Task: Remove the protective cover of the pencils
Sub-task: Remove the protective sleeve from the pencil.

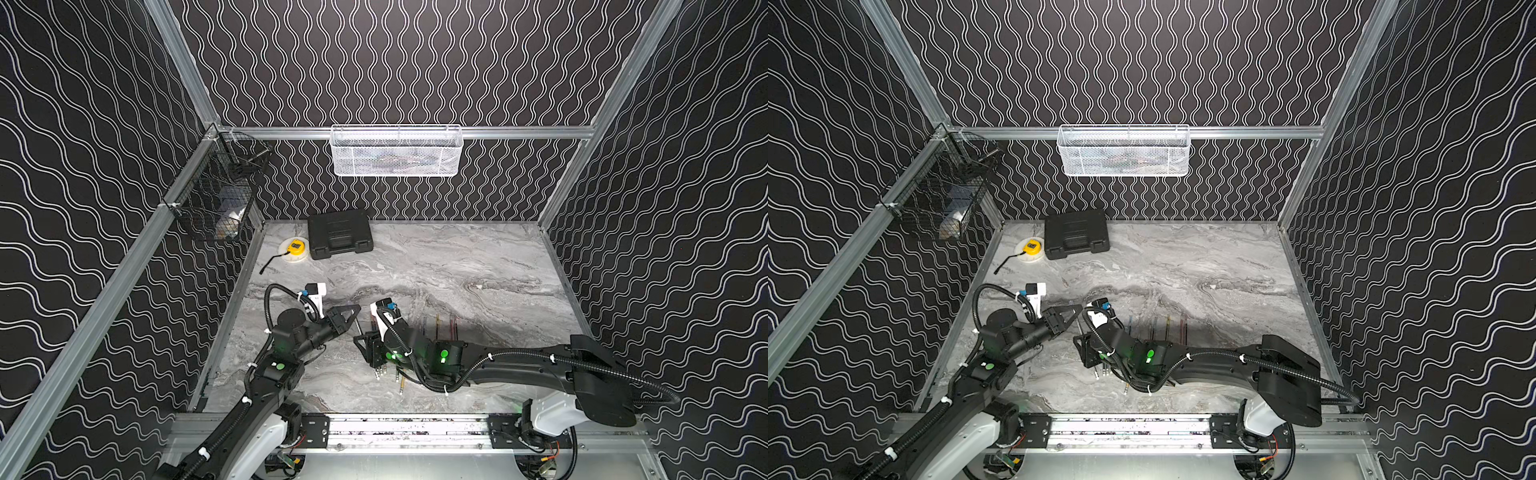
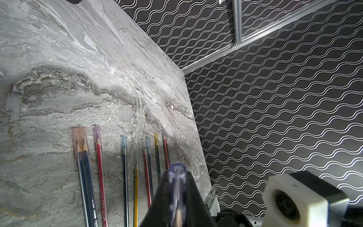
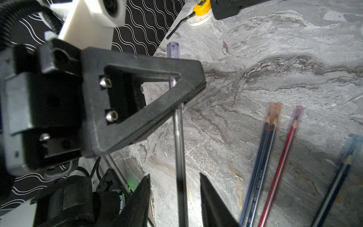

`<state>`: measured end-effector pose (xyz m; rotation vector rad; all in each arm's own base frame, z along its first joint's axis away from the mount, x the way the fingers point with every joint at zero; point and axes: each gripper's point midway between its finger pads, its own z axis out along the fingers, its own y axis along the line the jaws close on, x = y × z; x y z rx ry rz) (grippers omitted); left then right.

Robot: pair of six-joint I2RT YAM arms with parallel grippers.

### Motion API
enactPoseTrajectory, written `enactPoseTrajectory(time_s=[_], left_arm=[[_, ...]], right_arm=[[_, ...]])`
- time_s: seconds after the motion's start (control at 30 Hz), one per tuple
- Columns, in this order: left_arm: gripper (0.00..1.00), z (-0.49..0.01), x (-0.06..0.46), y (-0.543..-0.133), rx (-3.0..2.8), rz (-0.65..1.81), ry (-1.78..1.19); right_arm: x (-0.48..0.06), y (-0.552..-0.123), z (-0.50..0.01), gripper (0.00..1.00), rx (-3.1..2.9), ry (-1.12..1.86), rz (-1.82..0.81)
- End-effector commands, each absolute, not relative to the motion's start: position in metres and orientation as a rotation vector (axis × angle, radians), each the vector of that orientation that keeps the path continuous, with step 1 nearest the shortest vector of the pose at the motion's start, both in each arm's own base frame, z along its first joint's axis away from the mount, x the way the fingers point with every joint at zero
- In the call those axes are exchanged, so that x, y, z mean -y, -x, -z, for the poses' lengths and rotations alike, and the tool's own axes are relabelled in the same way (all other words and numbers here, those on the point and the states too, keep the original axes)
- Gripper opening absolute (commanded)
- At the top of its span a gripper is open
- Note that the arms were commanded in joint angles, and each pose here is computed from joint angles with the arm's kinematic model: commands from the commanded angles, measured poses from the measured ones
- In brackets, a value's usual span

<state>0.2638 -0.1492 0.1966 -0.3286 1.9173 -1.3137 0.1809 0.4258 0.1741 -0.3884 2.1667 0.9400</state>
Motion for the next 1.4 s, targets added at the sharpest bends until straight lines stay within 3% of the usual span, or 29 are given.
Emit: enactPoseTrajectory(time_s=[0.0, 0.23, 0.47, 1.1, 1.37], left_arm=[[0.03, -0.203, 0.152, -0.264, -1.899, 1.341, 0.314], [0.02, -0.207, 0.153, -0.266, -1.898, 1.351, 0.310], [0.00, -0.203, 0.157, -0.269, -1.905, 1.371, 0.303], [0.00, -0.196, 0.149, -0.288, -1.944, 1.244, 0.332], [0.00, -0.183, 0.122, -0.302, -2.006, 0.981, 0.387]], right_arm=[[-0.427, -0.184, -0.175, 0.36, -2.156, 0.391, -0.928], [-0.430, -0.184, -0.171, 0.27, -2.146, 0.425, -0.929], [-0.429, -0.185, -0.173, 0.00, -2.137, 0.424, -0.932], [-0.417, -0.169, -0.179, 0.00, -2.090, 0.436, -1.056], [-0.406, -0.165, -0.154, 0.00, -2.196, 0.341, -1.051]])
